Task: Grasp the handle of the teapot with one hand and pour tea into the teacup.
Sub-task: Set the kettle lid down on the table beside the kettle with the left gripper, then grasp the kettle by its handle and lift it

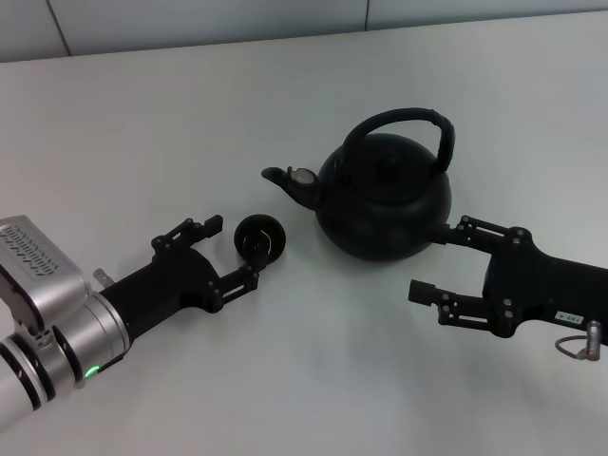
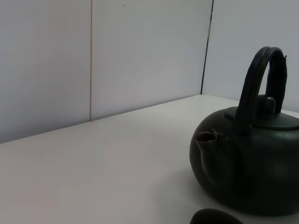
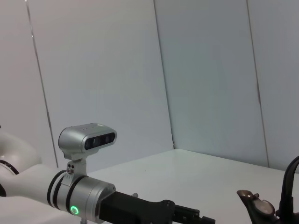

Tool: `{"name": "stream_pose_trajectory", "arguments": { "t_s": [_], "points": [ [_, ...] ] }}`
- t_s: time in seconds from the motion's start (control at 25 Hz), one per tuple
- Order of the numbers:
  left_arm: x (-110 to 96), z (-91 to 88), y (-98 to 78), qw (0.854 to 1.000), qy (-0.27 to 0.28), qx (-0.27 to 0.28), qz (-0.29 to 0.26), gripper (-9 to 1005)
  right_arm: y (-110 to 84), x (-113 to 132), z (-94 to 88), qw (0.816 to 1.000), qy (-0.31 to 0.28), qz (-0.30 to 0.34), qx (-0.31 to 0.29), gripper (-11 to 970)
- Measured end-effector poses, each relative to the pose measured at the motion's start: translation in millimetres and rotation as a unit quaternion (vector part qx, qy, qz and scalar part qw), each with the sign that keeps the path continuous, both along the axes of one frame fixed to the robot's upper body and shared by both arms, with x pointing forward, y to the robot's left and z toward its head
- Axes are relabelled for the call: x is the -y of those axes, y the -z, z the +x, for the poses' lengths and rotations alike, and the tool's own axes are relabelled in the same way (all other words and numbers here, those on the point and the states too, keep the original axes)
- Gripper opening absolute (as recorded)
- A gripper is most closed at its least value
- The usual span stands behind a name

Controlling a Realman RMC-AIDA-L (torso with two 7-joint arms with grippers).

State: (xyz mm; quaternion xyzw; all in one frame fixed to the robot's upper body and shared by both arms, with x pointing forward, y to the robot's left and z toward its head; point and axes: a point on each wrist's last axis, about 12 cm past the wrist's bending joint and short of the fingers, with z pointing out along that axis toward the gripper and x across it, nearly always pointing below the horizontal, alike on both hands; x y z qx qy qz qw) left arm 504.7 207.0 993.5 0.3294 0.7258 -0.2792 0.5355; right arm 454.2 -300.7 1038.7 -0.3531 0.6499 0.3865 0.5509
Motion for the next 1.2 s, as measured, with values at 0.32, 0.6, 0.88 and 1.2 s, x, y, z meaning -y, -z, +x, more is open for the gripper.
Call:
{"name": "stream_pose_trajectory", "arguments": {
  "t_s": [0.32,0.6,0.88,1.2],
  "points": [
    [-2.7,-6.7,-9.5,0.999,0.011,0.029,-0.044,803,-0.2,0.9,-0.1,1.000,0.003,0.000,0.002,763],
    [-17.3,-13.0,-14.0,0.997,0.003,0.049,-0.065,803,-1.1,4.1,-0.2,1.000,0.016,0.001,0.012,763],
    [-43.2,-24.9,-28.6,0.990,0.009,0.081,-0.115,803,-4.4,18.7,-6.7,0.993,0.095,0.024,0.059,762],
    [-79.0,-42.7,-51.6,0.982,0.041,0.113,-0.148,803,0.4,24.9,-9.0,0.979,0.180,0.044,0.078,762]
  ]
}}
